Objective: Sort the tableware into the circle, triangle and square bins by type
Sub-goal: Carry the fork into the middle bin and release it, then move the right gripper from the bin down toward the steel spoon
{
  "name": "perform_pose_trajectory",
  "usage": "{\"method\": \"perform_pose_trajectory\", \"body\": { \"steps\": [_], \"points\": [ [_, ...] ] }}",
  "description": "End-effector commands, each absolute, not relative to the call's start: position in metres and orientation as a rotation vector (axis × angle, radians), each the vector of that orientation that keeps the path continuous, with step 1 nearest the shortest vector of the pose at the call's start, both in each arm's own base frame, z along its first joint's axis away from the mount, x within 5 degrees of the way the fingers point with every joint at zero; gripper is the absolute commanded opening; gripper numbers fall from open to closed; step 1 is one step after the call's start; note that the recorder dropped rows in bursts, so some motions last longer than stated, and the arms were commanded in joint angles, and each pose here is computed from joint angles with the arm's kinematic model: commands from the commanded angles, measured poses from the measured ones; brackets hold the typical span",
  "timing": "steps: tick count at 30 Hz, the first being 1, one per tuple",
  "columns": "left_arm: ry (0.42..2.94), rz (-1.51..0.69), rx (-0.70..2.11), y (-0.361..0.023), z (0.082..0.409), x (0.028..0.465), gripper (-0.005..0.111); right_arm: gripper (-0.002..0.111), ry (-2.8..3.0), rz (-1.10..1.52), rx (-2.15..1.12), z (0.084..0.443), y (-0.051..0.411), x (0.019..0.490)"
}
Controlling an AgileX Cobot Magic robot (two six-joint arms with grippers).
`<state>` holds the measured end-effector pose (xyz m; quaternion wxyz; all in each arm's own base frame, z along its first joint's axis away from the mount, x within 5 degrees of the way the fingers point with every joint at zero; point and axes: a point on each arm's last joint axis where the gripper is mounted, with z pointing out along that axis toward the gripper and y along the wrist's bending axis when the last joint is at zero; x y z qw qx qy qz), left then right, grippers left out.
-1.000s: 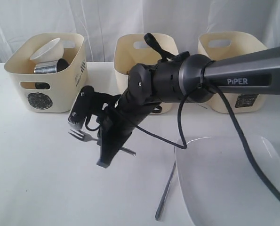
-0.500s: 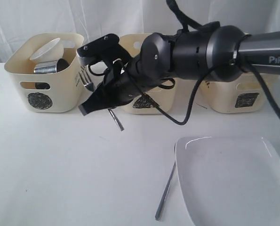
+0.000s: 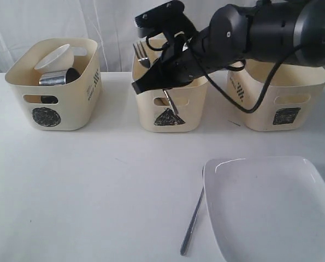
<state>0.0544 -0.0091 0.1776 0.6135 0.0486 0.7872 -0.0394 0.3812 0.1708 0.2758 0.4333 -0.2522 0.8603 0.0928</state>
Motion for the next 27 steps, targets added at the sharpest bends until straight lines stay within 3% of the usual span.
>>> {"method": "perform_pose_trajectory", "body": {
  "steps": [1, 13, 27],
  "points": [
    [1.818, -0.099, 0.108, -0.009, 0.176, 0.054, 0.042, 0.000, 2.039, 0.189, -0.544, 0.291, 0.154, 0.393],
    [1.818, -0.099, 0.108, -0.009, 0.176, 0.054, 0.042, 0.000, 1.846, 0.150, -0.437, 0.314, 0.145, 0.419],
    [1.818, -0.099, 0.108, -0.009, 0.176, 0.054, 0.042, 0.000, 1.921, 0.119, -0.414, 0.268, 0.139, 0.474]
  ]
}}
